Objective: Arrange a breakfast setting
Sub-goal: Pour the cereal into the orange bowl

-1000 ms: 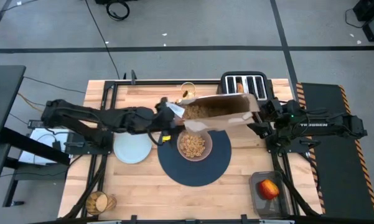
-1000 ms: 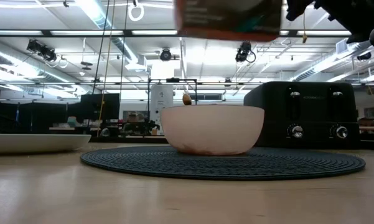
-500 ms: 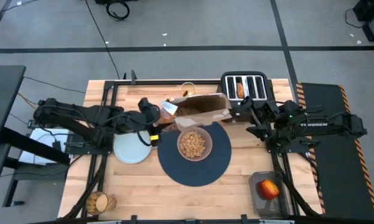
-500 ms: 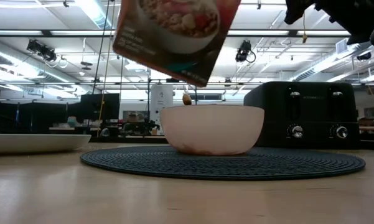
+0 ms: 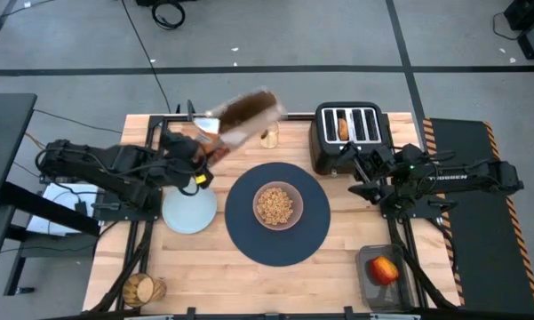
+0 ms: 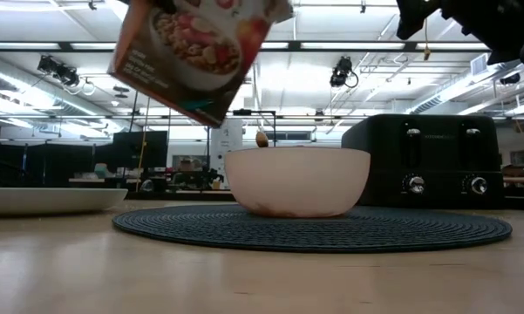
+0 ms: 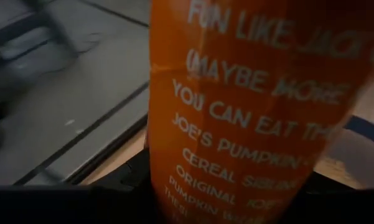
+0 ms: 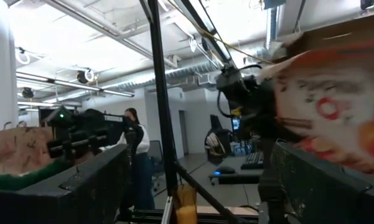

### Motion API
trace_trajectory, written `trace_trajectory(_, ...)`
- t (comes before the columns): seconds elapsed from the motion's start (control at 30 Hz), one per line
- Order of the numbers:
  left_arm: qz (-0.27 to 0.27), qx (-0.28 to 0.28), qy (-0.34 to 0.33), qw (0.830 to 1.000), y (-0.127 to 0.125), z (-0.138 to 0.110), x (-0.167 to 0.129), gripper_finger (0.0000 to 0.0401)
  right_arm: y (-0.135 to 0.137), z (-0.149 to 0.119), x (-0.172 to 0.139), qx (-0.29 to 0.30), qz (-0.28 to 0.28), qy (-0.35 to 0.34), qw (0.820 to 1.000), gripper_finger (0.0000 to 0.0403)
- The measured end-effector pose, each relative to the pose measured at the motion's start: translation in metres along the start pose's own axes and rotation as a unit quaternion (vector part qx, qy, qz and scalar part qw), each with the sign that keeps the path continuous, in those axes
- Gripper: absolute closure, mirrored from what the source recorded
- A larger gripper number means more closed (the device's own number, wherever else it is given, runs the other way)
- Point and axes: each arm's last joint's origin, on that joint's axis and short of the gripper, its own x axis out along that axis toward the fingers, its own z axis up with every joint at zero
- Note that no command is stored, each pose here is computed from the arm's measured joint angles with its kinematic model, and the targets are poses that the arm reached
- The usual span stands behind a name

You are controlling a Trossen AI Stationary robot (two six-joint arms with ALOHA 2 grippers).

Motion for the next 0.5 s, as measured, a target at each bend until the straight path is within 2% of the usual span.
trace_trajectory(0.13,0.080,-0.036,-0.026,0.996,0.007,-0.008,0.005,0.0200,0.001,-0.001,0.001,0.002,0.004,0.002,1.000,0.0015)
trace_trajectory(0.3,0.134,-0.096,-0.040,0.985,0.008,-0.029,0.022,0.0200,0.002,-0.001,0.001,0.005,0.007,0.004,1.000,0.0015)
trace_trajectory(0.5,0.215,-0.156,-0.081,0.961,0.014,-0.068,0.051,0.0200,0.002,-0.002,0.001,0.014,0.006,0.008,1.000,0.0015)
